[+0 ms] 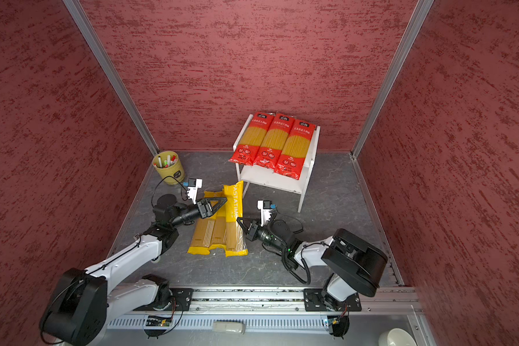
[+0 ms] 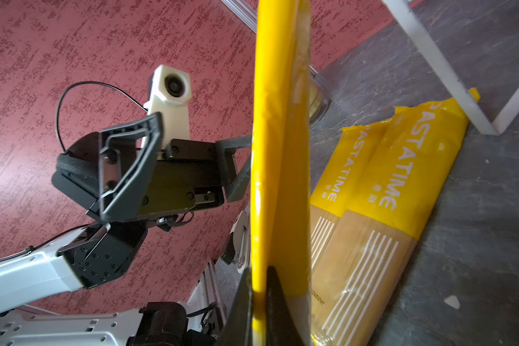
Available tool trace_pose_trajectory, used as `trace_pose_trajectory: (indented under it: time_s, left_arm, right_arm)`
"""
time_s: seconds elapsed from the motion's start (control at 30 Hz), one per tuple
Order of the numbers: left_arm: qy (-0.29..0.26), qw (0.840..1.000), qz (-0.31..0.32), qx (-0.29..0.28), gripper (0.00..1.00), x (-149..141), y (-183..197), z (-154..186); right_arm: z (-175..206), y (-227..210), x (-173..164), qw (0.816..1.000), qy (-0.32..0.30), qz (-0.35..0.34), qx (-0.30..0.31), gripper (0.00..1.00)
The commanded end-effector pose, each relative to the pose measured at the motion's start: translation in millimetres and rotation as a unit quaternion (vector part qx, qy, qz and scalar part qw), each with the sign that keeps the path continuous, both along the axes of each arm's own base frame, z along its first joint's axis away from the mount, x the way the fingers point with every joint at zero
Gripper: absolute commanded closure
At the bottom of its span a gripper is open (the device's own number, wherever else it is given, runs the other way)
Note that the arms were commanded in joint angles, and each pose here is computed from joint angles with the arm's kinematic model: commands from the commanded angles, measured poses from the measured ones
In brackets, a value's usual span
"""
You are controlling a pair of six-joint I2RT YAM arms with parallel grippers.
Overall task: Arrange pasta packages on shelves
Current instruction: Pick up the pasta bag from the center of the table.
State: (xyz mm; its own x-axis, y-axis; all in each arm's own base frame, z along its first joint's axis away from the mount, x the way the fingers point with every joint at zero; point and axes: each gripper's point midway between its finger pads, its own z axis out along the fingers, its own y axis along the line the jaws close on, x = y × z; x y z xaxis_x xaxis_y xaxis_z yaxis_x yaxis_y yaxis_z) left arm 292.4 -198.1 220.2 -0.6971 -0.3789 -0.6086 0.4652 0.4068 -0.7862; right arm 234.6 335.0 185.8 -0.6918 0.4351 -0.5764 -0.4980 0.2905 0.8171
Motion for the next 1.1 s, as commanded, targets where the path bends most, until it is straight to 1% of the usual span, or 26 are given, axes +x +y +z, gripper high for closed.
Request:
trace_pose_trajectory:
  time_s: [0.0, 0.07, 0.1, 0.2, 0.27, 0.37, 0.5, 0.6, 0.63, 0.7, 0.8, 0.87, 1.03, 1.07]
  left_arm:
    - [0.016, 1.0, -0.007, 0.012, 0.15, -7.3, -0.6, -6.2]
    - [0.023, 1.0, -0.02, 0.008, 0.15, -10.0, -9.8, -12.6]
    - [0.011, 0.999, -0.032, 0.005, 0.15, -12.1, -18.9, -10.6]
    - [0.004, 0.998, -0.065, 0.016, 0.15, -18.0, -48.8, -12.9]
    - [-0.002, 0.997, -0.076, 0.008, 0.16, -18.1, -60.6, -6.7]
    - [-0.012, 0.997, -0.077, -0.013, 0.18, -13.8, -63.2, 7.4]
    - [-0.031, 0.996, -0.08, -0.015, 0.24, -12.5, -61.9, 22.5]
    - [-0.033, 0.996, -0.087, -0.017, 0.31, -12.7, -62.4, 27.3]
    - [-0.034, 0.995, -0.088, -0.018, 0.35, -12.5, -63.0, 28.0]
    - [-0.032, 0.996, -0.086, -0.023, 0.46, -11.2, -63.5, 28.6]
    - [-0.035, 0.995, -0.089, -0.032, 0.59, -11.3, -65.7, 34.3]
    - [-0.037, 0.995, -0.089, -0.031, 0.63, -11.8, -66.9, 36.4]
    - [-0.036, 0.995, -0.084, -0.032, 0.78, -9.9, -67.6, 39.5]
    - [-0.034, 0.995, -0.082, -0.034, 0.8, -8.5, -67.3, 40.8]
  right_arm:
    - [92.9, -18.4, -7.1, 0.987, -0.099, -0.022, 0.126, 1.0]
    - [97.2, -16.8, -8.2, 0.987, -0.104, -0.017, 0.121, 1.0]
    - [99.9, -15.1, -8.7, 0.987, -0.106, -0.014, 0.121, 1.0]
    - [107.9, -11.3, -10.8, 0.985, -0.107, -0.001, 0.135, 1.0]
    - [113.0, -10.7, -11.4, 0.984, -0.106, 0.004, 0.146, 1.0]
    - [117.5, -12.1, -11.5, 0.982, -0.1, 0.004, 0.161, 1.0]
    - [116.2, -14.5, -11.1, 0.982, -0.096, 0.0, 0.164, 1.0]
    - [114.0, -14.7, -11.0, 0.982, -0.091, 0.0, 0.164, 1.0]
    - [113.6, -14.4, -11.0, 0.982, -0.09, 0.001, 0.165, 1.0]
    - [113.4, -13.4, -11.4, 0.982, -0.088, 0.004, 0.167, 1.0]
    - [111.1, -12.8, -10.6, 0.982, -0.085, 0.004, 0.168, 1.0]
    - [109.2, -12.2, -10.5, 0.982, -0.083, 0.005, 0.168, 1.0]
    - [103.4, -11.8, -9.5, 0.984, -0.075, 0.004, 0.165, 1.0]
    - [100.3, -12.0, -9.0, 0.984, -0.071, 0.003, 0.162, 1.0]
